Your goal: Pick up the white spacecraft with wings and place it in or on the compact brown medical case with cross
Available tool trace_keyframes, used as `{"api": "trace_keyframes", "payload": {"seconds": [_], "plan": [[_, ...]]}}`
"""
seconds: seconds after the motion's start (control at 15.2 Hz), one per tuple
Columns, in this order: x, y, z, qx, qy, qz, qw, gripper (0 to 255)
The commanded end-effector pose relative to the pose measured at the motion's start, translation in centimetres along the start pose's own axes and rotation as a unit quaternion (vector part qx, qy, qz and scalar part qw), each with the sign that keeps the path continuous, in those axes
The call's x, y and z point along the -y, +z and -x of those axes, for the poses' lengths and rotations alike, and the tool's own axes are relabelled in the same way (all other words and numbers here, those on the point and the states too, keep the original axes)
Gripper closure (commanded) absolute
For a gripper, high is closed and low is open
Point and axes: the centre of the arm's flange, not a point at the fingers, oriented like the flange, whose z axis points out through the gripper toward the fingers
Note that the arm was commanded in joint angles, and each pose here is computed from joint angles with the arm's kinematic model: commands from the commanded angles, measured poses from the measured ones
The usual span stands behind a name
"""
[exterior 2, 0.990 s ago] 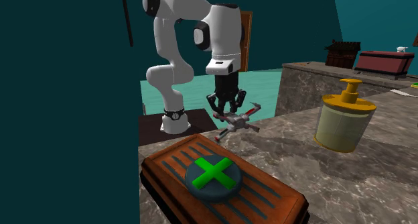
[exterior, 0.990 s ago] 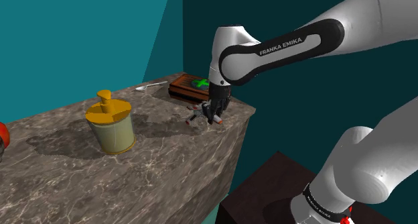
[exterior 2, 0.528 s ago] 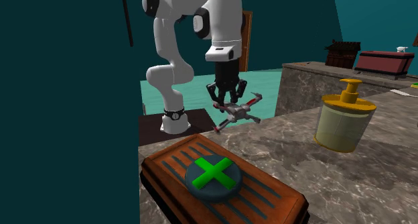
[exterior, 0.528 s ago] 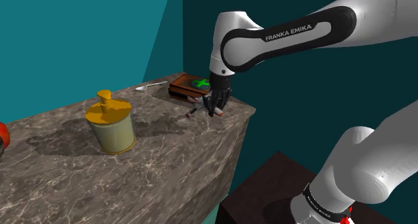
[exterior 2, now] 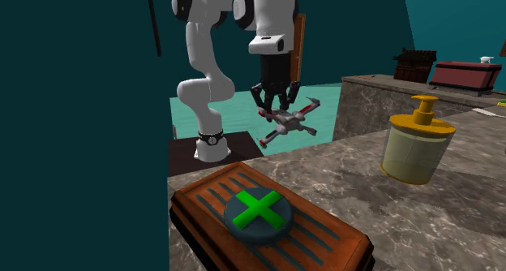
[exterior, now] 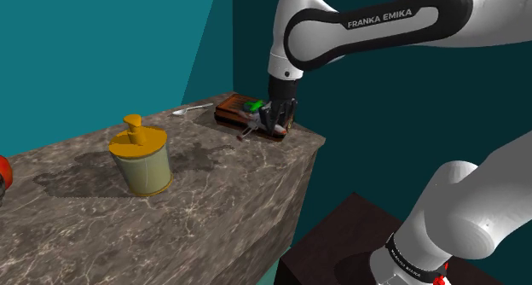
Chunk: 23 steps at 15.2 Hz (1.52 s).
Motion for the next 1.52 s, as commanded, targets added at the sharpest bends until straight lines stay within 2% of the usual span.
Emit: {"api": "trace_keyframes", "payload": {"seconds": [0.0,0.66,1.45], "plan": [[0.1,-1.1,0.0,0.0,0.0,0.0,1.0,255],[0.4,-6.1,-0.1,0.0,0.0,0.0,1.0,255],[-8.6,-6.3,-13.1,0.0,0.0,0.0,1.0,255]]}}
